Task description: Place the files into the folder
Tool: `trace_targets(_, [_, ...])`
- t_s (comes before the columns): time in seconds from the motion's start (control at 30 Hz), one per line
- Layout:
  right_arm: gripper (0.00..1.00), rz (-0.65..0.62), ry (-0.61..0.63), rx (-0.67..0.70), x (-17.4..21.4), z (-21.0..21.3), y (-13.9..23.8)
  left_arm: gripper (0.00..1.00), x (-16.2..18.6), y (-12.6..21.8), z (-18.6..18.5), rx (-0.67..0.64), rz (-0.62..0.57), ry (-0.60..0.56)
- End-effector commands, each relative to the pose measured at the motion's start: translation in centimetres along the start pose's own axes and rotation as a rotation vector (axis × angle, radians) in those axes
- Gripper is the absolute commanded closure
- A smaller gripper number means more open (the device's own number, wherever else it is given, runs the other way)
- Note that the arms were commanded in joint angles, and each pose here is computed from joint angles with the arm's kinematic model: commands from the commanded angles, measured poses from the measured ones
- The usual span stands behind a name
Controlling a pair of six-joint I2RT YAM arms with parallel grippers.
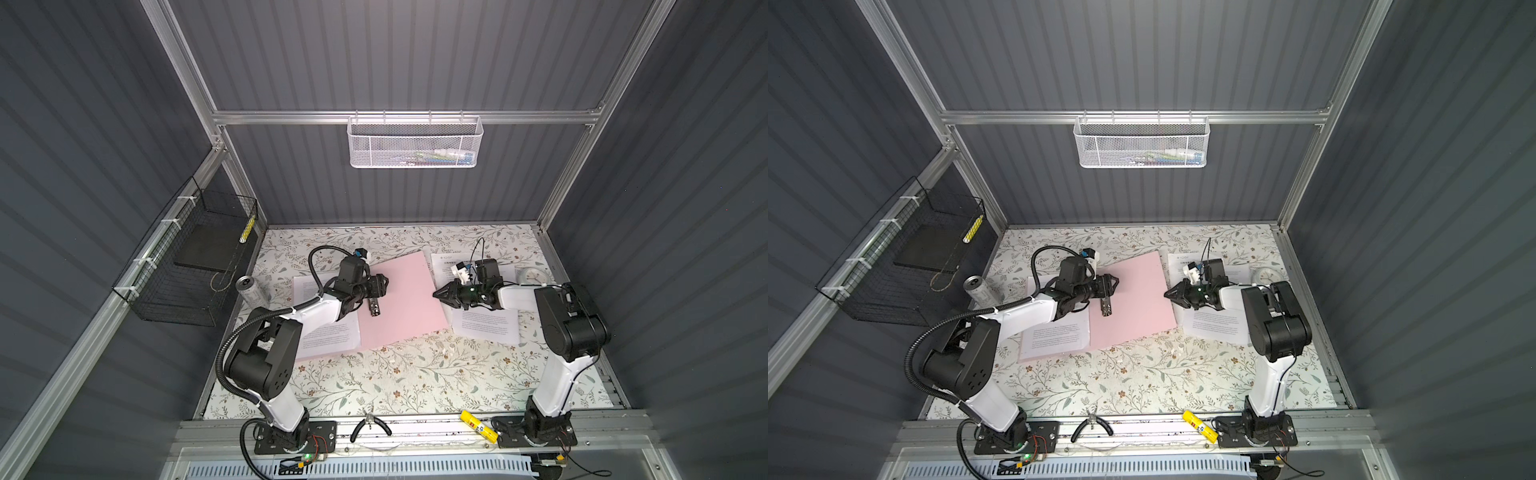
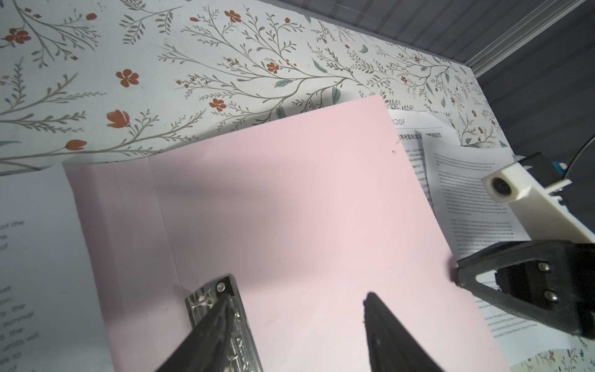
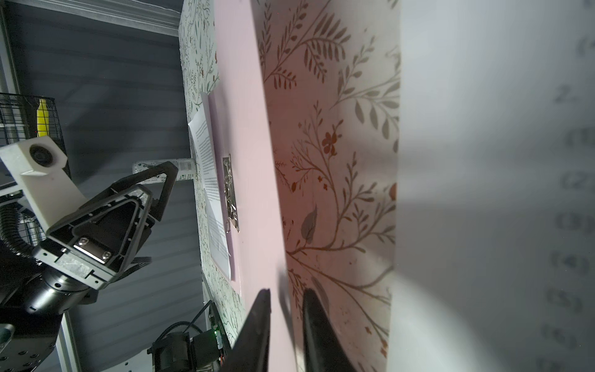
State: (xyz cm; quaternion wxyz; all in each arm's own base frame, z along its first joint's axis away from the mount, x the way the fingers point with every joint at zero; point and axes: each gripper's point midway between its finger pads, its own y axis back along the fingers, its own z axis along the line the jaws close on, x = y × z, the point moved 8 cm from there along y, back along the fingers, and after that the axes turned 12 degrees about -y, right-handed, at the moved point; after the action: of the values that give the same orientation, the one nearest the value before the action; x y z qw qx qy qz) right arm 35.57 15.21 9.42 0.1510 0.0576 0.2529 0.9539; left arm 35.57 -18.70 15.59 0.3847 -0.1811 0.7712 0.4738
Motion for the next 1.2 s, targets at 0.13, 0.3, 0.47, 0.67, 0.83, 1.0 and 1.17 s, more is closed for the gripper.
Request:
trace_targets(0.13, [0.78, -0.020, -0.020, 0.027, 1.3, 0.4, 1.1, 0.34, 0.6, 0.7, 0.4, -0.003, 0.002, 0.011])
trace_targets(0.3, [0.74, -0.170, 0.074, 0.255, 1.5, 2.9, 4.1, 0.34, 1.1, 2.2, 0.9, -0.045, 0.008, 0.020])
trace_targets(0.47, [0.73, -0.327, 0.249, 0.360, 2.5, 7.8, 5.7, 0.34, 3.1, 4.4, 1.7, -0.121, 0.046, 0.039])
trace_targets(0.67, [0.75, -0.260, 0.403, 0.293, 4.4, 12.8, 0.4, 0.38, 5.5, 6.4, 2.6, -0.174, 0.065, 0.081])
trace_targets(0.83, [0.78, -0.125, 0.462, 0.260, 6.5, 14.4, -5.6, 0.50, 7.2, 7.7, 3.1, -0.208, 0.109, 0.117])
trace_targets(1.0, [0.78, 0.002, 0.458, 0.220, 7.6, 14.8, -9.8, 0.51, 9.0, 9.6, 3.9, -0.269, 0.099, 0.163])
trace_targets(1.17, [0.78, 0.092, 0.432, 0.201, 8.2, 14.4, -13.1, 0.50, 10.5, 10.6, 4.3, -0.297, 0.127, 0.197])
